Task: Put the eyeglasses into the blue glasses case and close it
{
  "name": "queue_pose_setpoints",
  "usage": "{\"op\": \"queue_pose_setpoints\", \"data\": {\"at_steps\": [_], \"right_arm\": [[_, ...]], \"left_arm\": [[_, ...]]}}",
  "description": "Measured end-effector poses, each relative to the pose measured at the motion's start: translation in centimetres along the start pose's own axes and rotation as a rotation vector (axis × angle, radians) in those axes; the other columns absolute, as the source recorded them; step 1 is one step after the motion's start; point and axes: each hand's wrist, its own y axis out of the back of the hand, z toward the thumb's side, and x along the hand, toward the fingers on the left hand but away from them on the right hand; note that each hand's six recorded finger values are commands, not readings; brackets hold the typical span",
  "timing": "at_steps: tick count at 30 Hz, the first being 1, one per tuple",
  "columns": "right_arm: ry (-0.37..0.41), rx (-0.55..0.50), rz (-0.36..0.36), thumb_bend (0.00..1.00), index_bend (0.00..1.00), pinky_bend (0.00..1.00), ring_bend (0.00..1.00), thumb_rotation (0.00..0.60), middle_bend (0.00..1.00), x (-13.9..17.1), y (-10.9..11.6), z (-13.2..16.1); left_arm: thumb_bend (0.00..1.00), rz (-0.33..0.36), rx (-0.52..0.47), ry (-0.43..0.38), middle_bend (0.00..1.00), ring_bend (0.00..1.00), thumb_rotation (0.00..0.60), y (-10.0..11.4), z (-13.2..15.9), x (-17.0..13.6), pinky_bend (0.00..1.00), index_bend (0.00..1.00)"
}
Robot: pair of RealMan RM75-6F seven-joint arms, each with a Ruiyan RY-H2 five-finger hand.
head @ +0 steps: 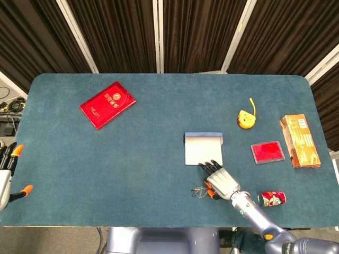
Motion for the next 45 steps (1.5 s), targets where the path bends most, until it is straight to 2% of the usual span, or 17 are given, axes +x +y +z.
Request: {"op": "queue_pose_setpoints", "data": {"at_steps": [10,17,22,27,30,36,45], "right_arm": [[0.005,-0.011,-0.020,0.44,0.64,0.00,0.00,0.600,0.00,0.0,0.5,0.1],[0.001,-0.019,-0.066,0.44,0.64,0.00,0.00,0.600,0.00,-0.1,2.2,-0.3],[-0.010,-0.009,-0.121,0.44,0.64,0.00,0.00,0.600,0.00,-0.8,4.8,-1.1],[-0.023,0.022,-0.180,0.44,0.64,0.00,0.00,0.600,0.00,-2.6,8.7,-2.3],[-0.032,0.068,-0.187,0.44,0.64,0.00,0.00,0.600,0.00,-3.4,9.6,-3.1],[-0.073,0.145,-0.187,0.44,0.65,0.00,0.00,0.600,0.00,-5.3,10.2,-5.4],[-0.098,0.225,-0.160,0.44,0.65,0.00,0.00,0.600,0.00,-7.3,9.4,-7.3]], "left_arm": [[0.00,0.000,0.000,0.001,0.00,0.00,0.600,0.0,0.0,0.0,0.00,0.00],[0.00,0.000,-0.003,0.000,0.00,0.00,0.600,0.1,0.0,0.0,0.00,0.00],[0.00,0.003,-0.007,0.005,0.00,0.00,0.600,0.2,-0.1,0.0,0.00,0.00],[0.00,0.005,-0.012,0.021,0.00,0.00,0.600,0.3,-0.5,0.4,0.00,0.00],[0.00,0.004,-0.012,0.031,0.00,0.00,0.600,0.3,-0.8,0.6,0.00,0.00],[0.00,-0.006,-0.010,0.061,0.00,0.00,0.600,0.0,-1.5,1.2,0.00,0.00],[0.00,-0.011,-0.011,0.093,0.00,0.00,0.600,-0.1,-2.2,1.9,0.00,0.00]]}}
